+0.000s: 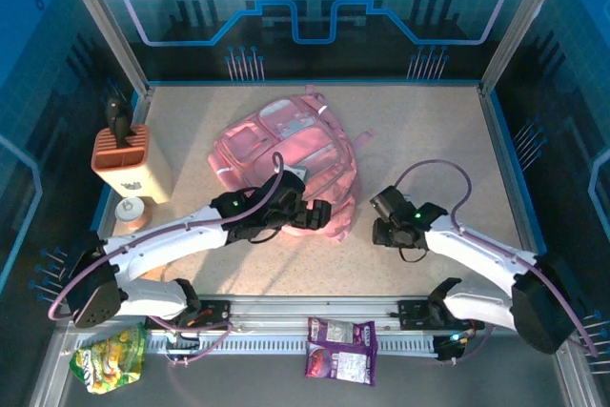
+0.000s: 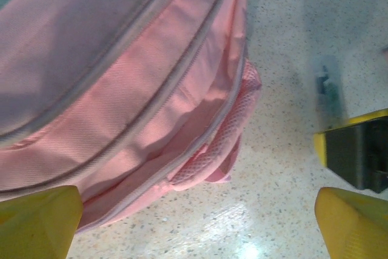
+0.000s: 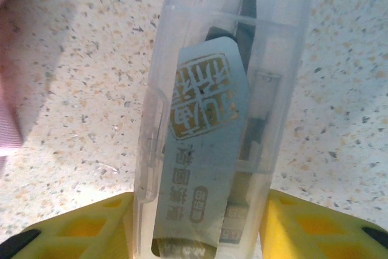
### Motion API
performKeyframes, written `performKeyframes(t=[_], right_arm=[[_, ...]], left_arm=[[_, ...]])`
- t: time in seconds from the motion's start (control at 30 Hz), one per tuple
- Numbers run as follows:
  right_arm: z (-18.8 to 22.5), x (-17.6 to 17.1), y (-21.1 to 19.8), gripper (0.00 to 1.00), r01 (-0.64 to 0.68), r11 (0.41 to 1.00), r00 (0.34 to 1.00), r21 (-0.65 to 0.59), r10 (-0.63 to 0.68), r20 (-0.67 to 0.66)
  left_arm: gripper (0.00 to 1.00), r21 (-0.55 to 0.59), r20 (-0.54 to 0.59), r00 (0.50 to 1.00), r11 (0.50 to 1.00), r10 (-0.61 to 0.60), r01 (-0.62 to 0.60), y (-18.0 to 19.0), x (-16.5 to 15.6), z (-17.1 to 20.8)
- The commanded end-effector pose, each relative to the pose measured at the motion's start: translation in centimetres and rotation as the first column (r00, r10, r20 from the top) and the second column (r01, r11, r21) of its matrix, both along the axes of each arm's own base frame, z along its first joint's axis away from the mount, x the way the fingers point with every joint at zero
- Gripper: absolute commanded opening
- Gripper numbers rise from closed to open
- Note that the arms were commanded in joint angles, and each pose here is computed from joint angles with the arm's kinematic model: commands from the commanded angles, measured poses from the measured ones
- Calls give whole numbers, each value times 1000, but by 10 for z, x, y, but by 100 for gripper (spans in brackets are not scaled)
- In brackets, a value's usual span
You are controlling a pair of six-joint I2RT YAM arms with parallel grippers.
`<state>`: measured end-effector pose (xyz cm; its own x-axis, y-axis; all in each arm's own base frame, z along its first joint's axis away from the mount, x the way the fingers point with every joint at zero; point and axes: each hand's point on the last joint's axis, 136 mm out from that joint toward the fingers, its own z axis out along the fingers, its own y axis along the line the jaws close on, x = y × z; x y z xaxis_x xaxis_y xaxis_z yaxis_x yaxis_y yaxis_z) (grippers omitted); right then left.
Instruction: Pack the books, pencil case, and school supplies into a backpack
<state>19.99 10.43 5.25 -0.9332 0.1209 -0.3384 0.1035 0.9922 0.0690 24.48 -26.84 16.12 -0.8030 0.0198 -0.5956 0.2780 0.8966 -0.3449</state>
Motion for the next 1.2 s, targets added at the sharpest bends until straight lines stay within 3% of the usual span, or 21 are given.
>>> performKeyframes(t=[0.0,0.23,0.37,0.57,0.73,1.03,1.17], right_arm=[[28,6,1,51,-76,997,996,20,76,38],[72,20,25,52,-220,967,971,129,203,127],[89,29,42,52,-300,934,949,195,270,163],[97,38,55,53,-338,911,936,235,300,185],[92,40,65,54,-367,890,928,271,330,172],[99,49,70,49,-381,885,922,267,341,185],[78,46,59,57,-326,922,945,211,316,78]], left_arm=[[99,73,66,998,997,9,-14,22,14,20],[99,286,132,988,958,-74,33,45,45,20],[99,427,120,974,896,-190,121,37,60,8],[99,533,106,942,818,-319,217,25,74,-13],[99,645,104,952,748,-287,155,38,96,-26],[79,549,140,959,825,-247,133,41,110,-15],[74,540,147,958,831,-246,131,41,112,-11]])
